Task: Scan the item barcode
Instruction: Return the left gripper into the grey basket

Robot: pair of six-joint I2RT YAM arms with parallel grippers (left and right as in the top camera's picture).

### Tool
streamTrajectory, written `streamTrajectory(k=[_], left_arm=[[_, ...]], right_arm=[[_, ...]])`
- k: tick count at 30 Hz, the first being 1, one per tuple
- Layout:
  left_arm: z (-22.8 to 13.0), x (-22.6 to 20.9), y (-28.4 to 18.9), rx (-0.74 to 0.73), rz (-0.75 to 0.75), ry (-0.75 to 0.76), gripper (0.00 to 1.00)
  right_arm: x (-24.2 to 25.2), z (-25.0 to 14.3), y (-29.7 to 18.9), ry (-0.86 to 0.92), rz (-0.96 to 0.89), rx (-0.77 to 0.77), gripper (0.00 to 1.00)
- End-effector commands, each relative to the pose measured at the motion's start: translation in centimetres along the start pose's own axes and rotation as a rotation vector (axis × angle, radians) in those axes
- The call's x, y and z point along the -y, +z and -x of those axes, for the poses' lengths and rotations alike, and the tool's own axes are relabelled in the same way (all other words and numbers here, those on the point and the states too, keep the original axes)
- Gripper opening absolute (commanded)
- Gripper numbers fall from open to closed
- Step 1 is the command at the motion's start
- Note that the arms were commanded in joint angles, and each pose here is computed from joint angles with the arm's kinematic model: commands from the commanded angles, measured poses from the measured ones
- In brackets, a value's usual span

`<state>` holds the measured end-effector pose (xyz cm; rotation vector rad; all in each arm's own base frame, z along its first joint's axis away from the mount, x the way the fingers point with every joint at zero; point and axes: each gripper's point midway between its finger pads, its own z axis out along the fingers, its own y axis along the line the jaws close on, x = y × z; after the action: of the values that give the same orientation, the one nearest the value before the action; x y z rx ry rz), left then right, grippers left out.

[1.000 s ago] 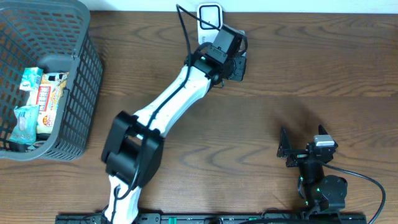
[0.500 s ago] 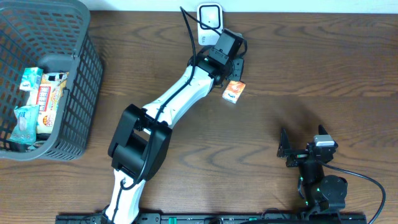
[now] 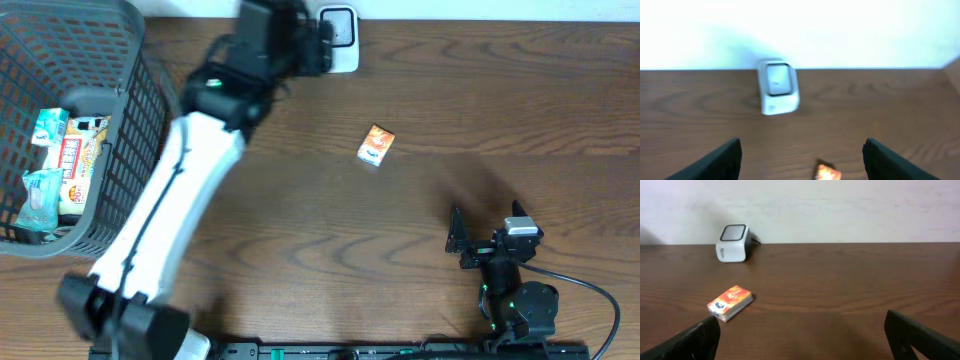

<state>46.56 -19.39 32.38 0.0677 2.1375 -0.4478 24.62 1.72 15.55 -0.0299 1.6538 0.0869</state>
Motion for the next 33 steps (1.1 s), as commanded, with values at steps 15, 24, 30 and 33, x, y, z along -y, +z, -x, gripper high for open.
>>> streamTrajectory(k=[15, 24, 30, 33], left_arm=[[4.8, -22.2, -13.8, 0.128, 0.46, -0.166, 0.79], [2.1, -32.0, -19.5, 0.105, 0.681, -0.335, 0.79], [-4.2, -37.8, -20.0, -0.063, 0.78, -0.45, 0.79], [-8.0, -40.1, -18.6, -0.187, 0.788, -0.454, 0.79]], right_arm=[[0.3, -0.2, 0.0, -0.001, -0.014, -0.005, 0.99], [0.3, -0.2, 0.0, -0.001, -0.014, -0.005, 0.99], [0.3, -0.2, 0.0, -0.001, -0.014, -0.005, 0.99], [0.3, -0.2, 0.0, -0.001, -0.014, -0.005, 0.99]])
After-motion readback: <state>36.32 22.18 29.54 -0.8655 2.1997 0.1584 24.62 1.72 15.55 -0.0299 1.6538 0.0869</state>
